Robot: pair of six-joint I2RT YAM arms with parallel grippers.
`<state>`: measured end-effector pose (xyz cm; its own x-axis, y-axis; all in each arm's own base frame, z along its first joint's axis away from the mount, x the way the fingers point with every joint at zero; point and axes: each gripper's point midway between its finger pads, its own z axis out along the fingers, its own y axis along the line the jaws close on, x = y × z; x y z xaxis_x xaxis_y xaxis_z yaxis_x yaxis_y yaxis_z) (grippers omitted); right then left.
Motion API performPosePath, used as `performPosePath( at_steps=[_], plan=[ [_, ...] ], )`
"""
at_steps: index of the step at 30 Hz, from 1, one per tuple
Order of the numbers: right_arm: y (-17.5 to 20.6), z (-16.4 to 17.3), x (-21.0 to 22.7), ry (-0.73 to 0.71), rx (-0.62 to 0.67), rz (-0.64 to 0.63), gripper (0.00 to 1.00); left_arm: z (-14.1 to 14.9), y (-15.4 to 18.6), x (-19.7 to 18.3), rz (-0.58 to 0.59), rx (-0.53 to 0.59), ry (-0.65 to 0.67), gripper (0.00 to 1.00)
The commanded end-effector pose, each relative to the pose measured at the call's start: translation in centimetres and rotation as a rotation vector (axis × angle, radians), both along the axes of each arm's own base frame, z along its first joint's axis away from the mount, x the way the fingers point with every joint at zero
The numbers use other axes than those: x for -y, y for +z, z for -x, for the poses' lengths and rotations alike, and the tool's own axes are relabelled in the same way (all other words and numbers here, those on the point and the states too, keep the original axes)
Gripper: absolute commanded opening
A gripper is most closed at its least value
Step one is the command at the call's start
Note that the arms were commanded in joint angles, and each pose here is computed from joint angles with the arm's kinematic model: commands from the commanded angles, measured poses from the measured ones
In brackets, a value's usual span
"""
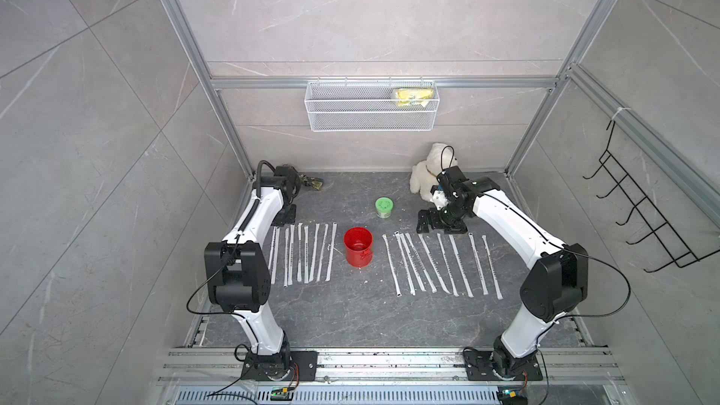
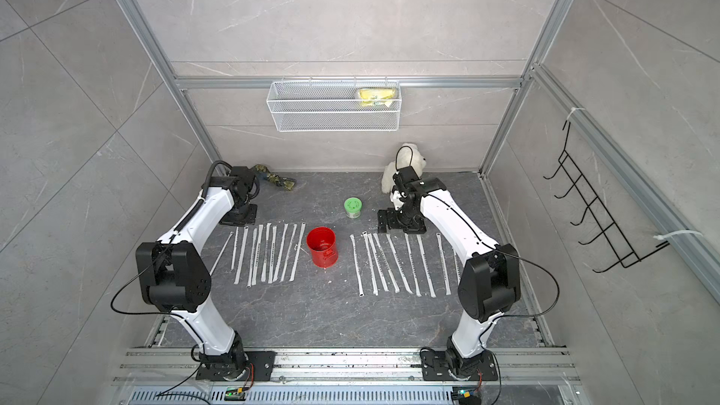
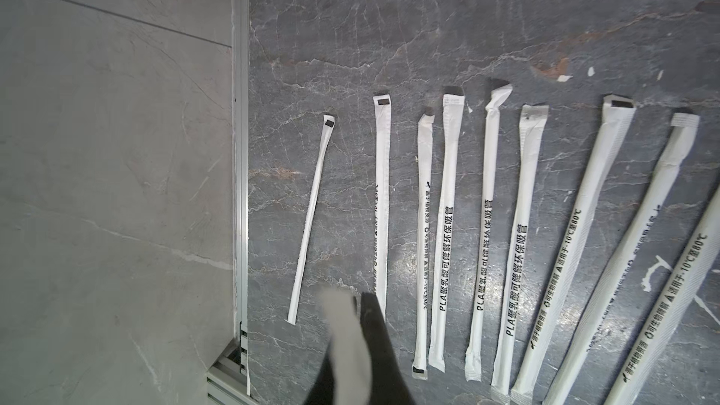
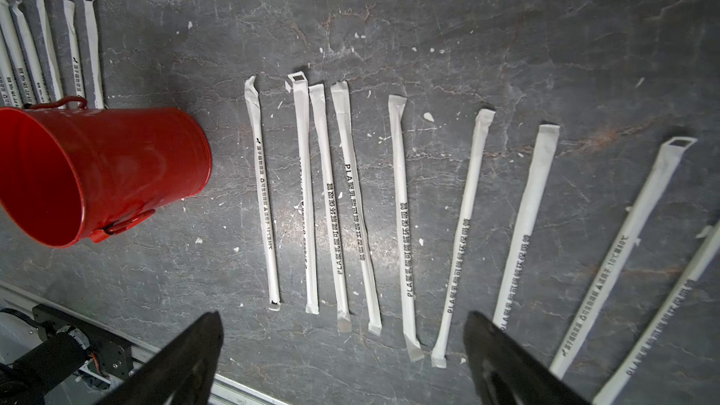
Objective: Take the straws out of the storage container
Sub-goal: Place the straw at the center of the board.
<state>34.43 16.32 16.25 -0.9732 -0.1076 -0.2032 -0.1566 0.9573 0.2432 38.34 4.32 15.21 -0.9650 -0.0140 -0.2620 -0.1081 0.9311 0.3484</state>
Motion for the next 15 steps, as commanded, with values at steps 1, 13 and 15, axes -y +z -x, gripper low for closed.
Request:
performPosePath(
  at_steps=[1,13,15],
  plan=[
    [-0.7,0.3,0.2,-0.025,-0.043,0.024,1.0,-0.4,-0.5,-0.8,0.03,0.004,0.04,0.01],
    [-1.8,-0.3,-0.3,-0.039,-0.063,0.015,1.0,-0.4,-4.6,-4.4,0.059,-0.092,0.124,0.0],
    [-2.0,-0.3,-0.3,-0.036,-0.066,0.017,1.0,-0.2,-5.2,-5.1,0.061,-0.11,0.141,0.0]
  ],
)
